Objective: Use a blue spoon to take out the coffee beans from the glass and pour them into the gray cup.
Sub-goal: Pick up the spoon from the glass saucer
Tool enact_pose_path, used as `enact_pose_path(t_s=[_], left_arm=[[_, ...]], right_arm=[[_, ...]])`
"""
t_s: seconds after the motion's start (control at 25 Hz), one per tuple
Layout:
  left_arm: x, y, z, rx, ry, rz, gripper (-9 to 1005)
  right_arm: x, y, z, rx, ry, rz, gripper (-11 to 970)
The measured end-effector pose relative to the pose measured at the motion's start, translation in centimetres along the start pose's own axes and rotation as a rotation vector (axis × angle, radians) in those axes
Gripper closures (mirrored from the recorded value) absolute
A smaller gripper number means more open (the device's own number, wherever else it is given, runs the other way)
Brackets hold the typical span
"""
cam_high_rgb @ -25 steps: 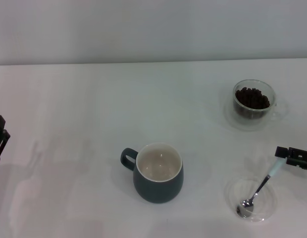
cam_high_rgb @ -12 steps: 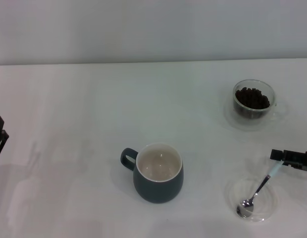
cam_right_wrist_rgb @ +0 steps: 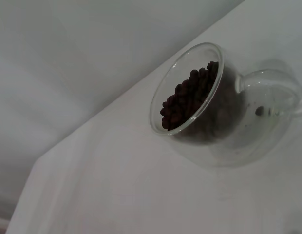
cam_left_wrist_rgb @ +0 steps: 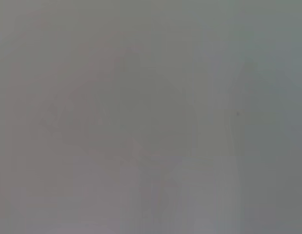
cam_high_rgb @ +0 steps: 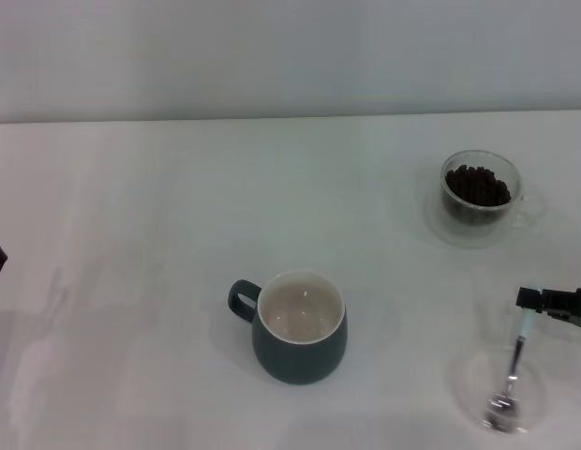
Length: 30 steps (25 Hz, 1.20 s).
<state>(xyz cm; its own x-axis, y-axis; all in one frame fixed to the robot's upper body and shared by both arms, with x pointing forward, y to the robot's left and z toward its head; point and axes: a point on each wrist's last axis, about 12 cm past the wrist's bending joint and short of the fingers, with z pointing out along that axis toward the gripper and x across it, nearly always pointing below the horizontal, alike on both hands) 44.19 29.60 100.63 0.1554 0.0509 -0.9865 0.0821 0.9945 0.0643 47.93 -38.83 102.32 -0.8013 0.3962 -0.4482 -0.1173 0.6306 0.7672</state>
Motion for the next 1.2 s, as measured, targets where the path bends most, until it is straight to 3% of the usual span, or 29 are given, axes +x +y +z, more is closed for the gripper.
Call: enact_pose_path(t_s=[0.24,0.84,1.2], left_arm=[[0.0,0.1,-0.1,-0.003,0.001,0.002,113],[0.1,0.4,-0.3,-0.008,0.005,0.012,113],[0.0,0.5,-0.3,-0.014,0.001,0.011,113]], right_arm=[[0.3,0.1,0.1,-0.01,-0.007,0.015,806],[0.7,0.8,1.3,-0.064,-0.077,0.084,810],[-0.4,0.6,0.8,-0.054,-0.146,0.08,809]])
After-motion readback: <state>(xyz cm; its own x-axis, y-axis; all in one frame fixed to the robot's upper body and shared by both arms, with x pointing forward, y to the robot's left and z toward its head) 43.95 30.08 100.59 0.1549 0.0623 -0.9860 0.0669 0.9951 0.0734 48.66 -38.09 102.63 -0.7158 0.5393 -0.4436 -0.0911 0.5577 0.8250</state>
